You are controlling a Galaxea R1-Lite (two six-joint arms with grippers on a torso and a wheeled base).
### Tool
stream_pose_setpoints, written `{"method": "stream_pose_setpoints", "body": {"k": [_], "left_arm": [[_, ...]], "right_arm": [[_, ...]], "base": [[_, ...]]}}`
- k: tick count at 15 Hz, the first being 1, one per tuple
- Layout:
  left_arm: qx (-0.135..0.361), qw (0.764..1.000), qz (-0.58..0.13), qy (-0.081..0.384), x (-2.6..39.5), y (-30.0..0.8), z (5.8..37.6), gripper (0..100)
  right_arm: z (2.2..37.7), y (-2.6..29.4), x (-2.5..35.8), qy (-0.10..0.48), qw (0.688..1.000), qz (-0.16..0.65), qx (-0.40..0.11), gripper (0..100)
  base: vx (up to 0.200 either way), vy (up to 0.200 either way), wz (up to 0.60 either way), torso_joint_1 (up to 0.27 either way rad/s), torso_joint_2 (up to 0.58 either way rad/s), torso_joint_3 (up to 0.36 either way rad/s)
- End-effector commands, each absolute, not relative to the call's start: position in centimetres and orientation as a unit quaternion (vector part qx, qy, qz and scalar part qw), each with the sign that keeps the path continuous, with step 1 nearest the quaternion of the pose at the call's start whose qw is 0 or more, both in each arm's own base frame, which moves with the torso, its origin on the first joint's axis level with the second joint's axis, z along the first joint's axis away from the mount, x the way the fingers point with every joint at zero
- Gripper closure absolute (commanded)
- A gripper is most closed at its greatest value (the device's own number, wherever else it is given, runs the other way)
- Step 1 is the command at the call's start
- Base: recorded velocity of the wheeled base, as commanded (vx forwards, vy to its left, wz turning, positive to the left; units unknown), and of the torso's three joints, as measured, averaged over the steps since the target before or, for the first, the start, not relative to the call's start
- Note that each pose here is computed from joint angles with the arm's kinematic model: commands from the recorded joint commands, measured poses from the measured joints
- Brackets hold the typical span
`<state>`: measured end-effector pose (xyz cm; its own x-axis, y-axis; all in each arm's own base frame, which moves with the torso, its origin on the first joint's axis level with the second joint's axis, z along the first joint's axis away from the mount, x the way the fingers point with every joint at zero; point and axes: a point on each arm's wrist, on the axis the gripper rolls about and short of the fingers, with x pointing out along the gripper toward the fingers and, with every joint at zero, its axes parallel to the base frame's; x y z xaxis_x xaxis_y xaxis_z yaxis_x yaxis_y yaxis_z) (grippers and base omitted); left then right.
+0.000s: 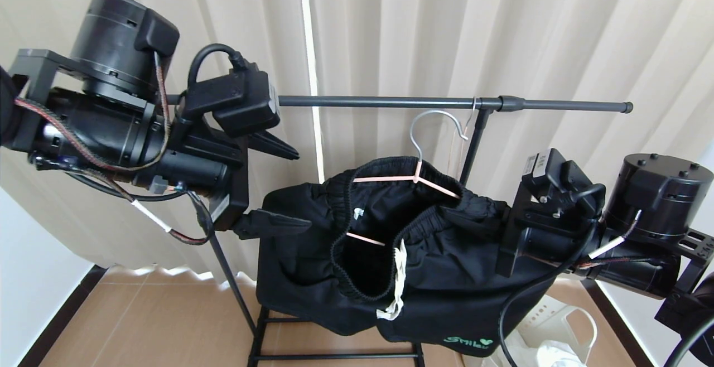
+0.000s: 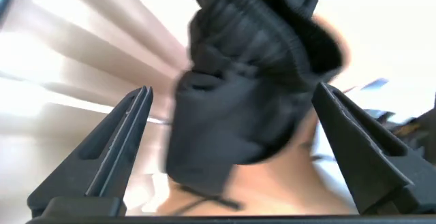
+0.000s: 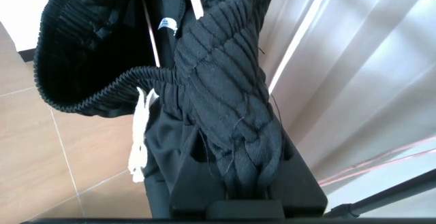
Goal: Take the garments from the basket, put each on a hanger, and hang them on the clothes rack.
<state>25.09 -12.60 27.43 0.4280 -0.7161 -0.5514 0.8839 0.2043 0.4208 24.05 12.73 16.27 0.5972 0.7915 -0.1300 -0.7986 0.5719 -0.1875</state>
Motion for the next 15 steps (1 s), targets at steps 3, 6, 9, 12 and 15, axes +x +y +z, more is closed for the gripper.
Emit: {"method": "stream_pose_setpoints", "body": {"k": [3,6,9,12,15], "left_arm": [[0.371,0.739,-0.546,0.133,26.1,-14.4,25.4,0],[0.378,0.737,-0.543,0.14,26.2,-15.0,24.9,0],[0.374,0.738,-0.543,0.143,26.5,-15.3,24.7,0],[0.336,0.76,-0.538,0.143,27.0,-16.6,24.6,0],[0.33,0.773,-0.524,0.137,27.5,-17.4,24.5,0]], "right_arm": [[16.4,12.7,24.0,0.014,0.886,0.449,-0.114,100],[16.3,12.6,23.8,0.015,0.883,0.456,-0.113,100],[16.4,12.6,23.6,0.014,0.881,0.459,-0.113,100],[16.2,12.7,23.4,0.016,0.88,0.462,-0.113,100],[16.4,12.7,22.8,0.01,0.874,0.472,-0.112,100]], "base": [[0.0,0.0,0.0,0.0,0.0,0.0],[0.0,0.0,0.0,0.0,0.0,0.0],[0.0,0.0,0.0,0.0,0.0,0.0],[0.0,0.0,0.0,0.0,0.0,0.0],[0.0,0.0,0.0,0.0,0.0,0.0]]}}
